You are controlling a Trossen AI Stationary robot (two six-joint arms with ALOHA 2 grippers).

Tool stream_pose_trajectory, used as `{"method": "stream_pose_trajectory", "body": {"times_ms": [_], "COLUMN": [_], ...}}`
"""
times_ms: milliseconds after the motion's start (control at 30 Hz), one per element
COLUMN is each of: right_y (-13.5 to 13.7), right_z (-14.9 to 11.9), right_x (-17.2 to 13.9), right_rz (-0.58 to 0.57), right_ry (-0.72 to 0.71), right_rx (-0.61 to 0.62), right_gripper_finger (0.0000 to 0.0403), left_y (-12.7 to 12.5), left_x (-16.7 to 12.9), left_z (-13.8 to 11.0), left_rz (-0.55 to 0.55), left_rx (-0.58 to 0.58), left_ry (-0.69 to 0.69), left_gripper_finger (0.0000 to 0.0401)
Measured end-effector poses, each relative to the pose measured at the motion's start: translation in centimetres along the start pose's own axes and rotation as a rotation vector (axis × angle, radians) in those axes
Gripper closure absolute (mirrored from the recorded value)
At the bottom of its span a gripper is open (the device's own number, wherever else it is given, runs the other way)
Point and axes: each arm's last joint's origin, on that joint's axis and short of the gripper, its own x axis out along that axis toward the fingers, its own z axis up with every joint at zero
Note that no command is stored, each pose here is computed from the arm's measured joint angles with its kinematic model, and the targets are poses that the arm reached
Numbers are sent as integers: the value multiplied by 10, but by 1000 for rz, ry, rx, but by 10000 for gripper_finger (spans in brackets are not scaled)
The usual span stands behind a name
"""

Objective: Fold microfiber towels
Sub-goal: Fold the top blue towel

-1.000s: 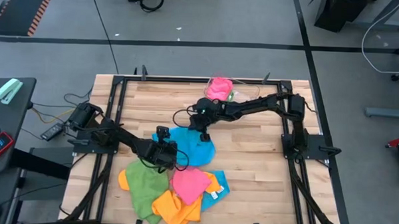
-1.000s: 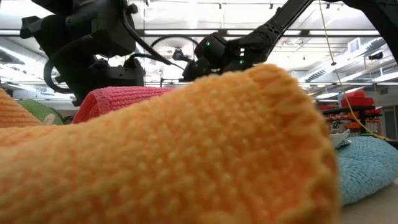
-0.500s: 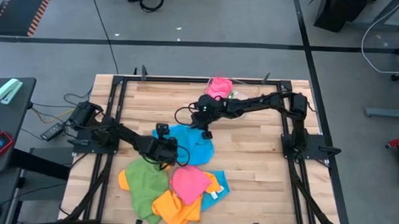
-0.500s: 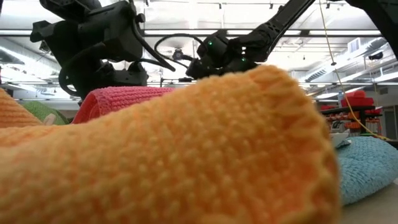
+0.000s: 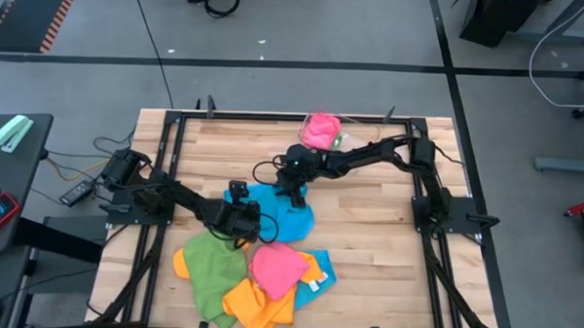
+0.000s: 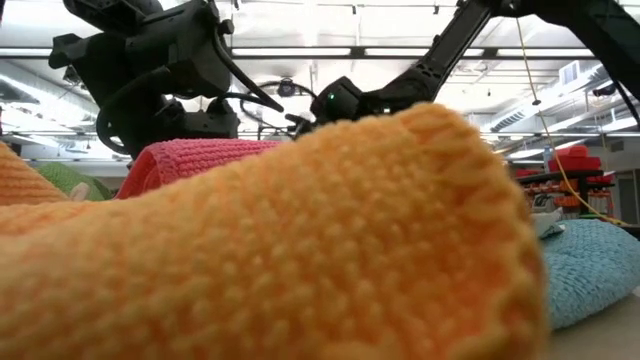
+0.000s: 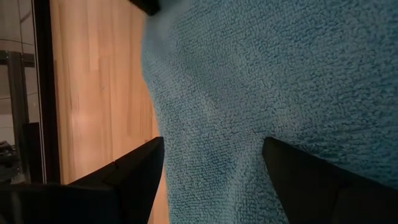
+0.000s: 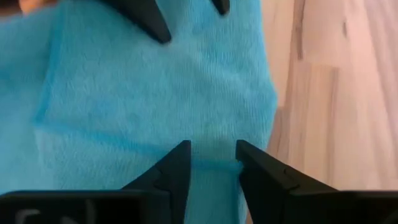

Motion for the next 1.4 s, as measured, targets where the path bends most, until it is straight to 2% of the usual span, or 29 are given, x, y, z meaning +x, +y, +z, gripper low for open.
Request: {"method": "stream_pose_trajectory", "body": {"times_ms": [300, 567, 733, 833, 967, 1033, 1233, 1400], "right_y": [1, -1, 12, 21, 24, 31, 67, 92], "right_z": [-3, 2, 14, 16, 12, 11, 21, 38], "right_x": [0, -9, -22, -22, -22, -20, -10, -22], "right_rz": [11, -23, 14, 31, 36, 47, 35, 12], "right_ry": [29, 43, 81, 103, 148, 178, 206, 204], "right_rx": [-7, -11, -33, -63, -1, 13, -48, -78], "right_gripper_finger": [357, 364, 393, 395, 396, 397, 399, 400], "left_y": [0, 0, 0, 0, 1, 1, 2, 2], "left_x": [0, 0, 0, 0, 0, 0, 1, 1], "left_z": [-1, -1, -2, -2, -3, -3, -3, -3], "left_rz": [1, 1, 4, 4, 4, 4, 4, 6], "left_rx": [8, 3, -1, 5, 4, 1, -1, 24], "left_ry": [5, 8, 20, 21, 22, 23, 26, 32], "left_gripper_finger": [115, 115, 115, 115, 115, 115, 115, 115]}}
